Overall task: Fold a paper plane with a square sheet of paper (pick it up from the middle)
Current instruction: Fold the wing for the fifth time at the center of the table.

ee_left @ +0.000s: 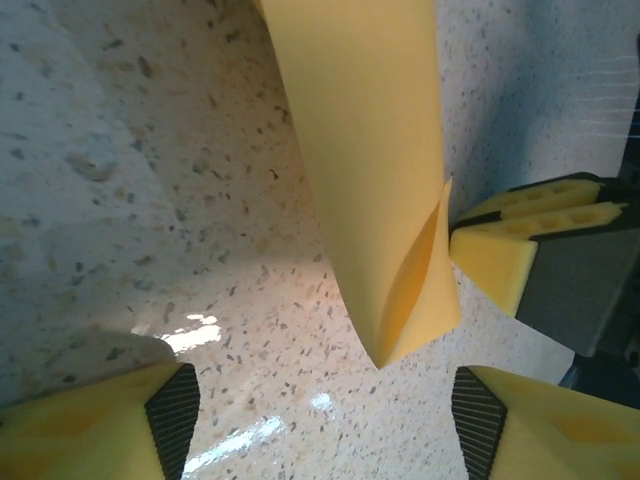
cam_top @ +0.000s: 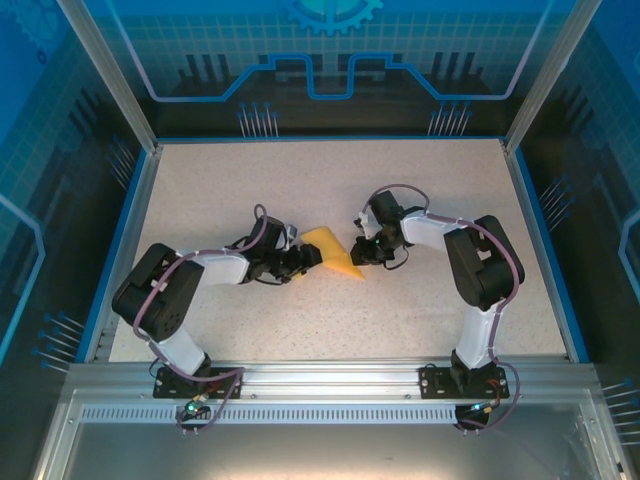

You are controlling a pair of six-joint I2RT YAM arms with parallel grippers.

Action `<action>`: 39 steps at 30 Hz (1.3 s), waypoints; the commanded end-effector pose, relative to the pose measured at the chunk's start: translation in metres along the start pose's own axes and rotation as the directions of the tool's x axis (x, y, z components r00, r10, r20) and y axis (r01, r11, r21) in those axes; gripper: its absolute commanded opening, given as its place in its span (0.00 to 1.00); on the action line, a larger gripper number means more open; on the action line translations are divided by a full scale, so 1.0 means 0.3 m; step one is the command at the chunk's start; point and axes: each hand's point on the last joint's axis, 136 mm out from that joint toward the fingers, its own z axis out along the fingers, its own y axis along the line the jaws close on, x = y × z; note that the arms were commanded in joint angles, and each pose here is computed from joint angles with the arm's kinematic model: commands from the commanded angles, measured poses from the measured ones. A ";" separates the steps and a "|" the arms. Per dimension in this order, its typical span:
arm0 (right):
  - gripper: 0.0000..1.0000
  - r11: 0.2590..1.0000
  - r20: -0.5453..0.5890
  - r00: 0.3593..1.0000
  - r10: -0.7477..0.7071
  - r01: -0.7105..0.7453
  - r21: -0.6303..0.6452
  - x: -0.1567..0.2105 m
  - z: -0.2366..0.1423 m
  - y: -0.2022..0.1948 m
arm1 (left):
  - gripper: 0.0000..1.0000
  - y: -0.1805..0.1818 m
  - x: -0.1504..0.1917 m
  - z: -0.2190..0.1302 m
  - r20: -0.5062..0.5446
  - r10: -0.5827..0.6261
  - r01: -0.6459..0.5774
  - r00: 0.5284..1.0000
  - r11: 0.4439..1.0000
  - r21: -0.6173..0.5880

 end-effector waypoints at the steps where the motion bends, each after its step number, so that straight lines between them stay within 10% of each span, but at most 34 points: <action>1: 0.17 0.999 -0.011 0.999 0.043 -0.043 0.020 -0.004 0.011 -0.042 | 0.67 -0.076 -0.017 0.034 -0.006 0.010 -0.010 1.000 0.997 0.080; 15: 0.19 1.000 0.030 0.999 0.031 -0.031 0.003 -0.020 -0.007 -0.025 | 0.27 -0.108 -0.058 0.083 0.027 -0.014 0.011 1.000 0.994 0.112; 23: 0.46 0.993 0.283 0.956 -0.080 0.054 0.101 -0.092 -0.184 -0.002 | 0.09 -0.079 -0.067 0.079 0.034 -0.071 0.069 0.997 0.996 0.050; 36: 0.73 0.801 0.375 0.709 -0.598 0.520 0.296 -0.033 -0.149 0.184 | 0.06 -0.077 -0.049 0.057 0.000 -0.111 0.111 0.994 0.994 -0.018; 39: 0.76 0.723 0.471 0.562 -0.680 0.620 0.304 -0.016 -0.135 0.244 | 0.06 -0.077 -0.042 0.050 -0.007 -0.112 0.112 0.994 0.993 -0.027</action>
